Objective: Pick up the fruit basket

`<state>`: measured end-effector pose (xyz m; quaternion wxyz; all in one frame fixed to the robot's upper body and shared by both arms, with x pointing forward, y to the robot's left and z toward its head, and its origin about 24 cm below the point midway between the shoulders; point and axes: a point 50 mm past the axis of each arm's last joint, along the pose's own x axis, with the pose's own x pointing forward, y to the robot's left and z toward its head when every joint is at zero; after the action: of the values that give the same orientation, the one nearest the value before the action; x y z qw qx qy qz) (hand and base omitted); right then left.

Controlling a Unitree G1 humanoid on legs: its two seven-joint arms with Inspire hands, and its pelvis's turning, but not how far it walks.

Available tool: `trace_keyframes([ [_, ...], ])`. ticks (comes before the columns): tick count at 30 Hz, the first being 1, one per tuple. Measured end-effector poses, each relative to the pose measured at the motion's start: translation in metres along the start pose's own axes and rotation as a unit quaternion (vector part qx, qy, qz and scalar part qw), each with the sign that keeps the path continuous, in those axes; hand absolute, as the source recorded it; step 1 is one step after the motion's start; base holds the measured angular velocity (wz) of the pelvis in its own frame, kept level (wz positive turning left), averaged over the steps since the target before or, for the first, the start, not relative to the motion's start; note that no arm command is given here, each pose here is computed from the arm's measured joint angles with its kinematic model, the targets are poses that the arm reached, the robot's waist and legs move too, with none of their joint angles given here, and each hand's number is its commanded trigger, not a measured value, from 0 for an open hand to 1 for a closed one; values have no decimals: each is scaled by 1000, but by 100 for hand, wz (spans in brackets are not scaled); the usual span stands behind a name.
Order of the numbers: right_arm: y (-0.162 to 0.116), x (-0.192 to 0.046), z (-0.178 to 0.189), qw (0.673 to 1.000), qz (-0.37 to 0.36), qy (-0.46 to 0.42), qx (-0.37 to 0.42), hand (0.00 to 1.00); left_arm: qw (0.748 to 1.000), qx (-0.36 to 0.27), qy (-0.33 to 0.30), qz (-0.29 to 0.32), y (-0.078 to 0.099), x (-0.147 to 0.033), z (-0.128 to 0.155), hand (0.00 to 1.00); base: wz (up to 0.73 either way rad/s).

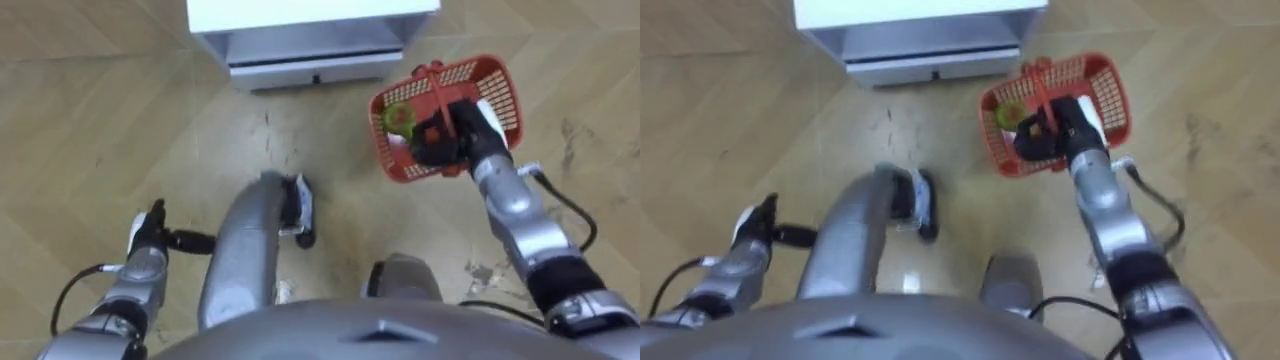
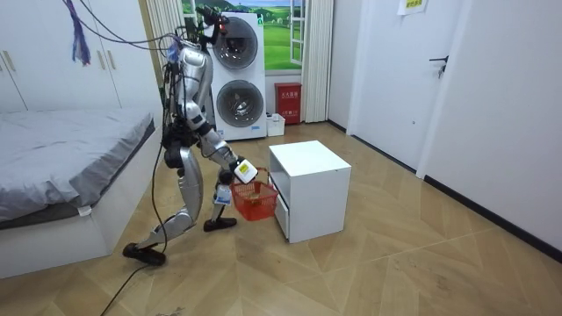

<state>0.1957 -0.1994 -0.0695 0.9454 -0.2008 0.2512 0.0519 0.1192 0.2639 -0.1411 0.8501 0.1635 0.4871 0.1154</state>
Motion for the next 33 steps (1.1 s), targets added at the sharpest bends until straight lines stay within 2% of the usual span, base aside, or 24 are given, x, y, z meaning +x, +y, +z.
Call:
trace_keyframes([
  [5,1,-7,21,999,8,-48,5,100,999,3,35,-9,-4,-9,-27,0,-10],
  [10,3,-10,19,999,30,-42,-1,100,996,5,84,-19,-10,-20,-58,0,-1],
  [13,5,-11,23,998,45,-50,1,100,996,9,87,-22,-12,-22,-61,0,-3],
  [17,6,-12,38,995,61,-81,7,100,996,14,89,-26,-12,-23,-63,0,-3],
  [24,9,-13,50,991,78,-106,-6,100,996,-24,85,-9,-8,-21,-58,0,12],
  [33,15,-12,51,990,98,-101,-22,100,998,-31,46,-11,-10,-12,-32,0,6],
])
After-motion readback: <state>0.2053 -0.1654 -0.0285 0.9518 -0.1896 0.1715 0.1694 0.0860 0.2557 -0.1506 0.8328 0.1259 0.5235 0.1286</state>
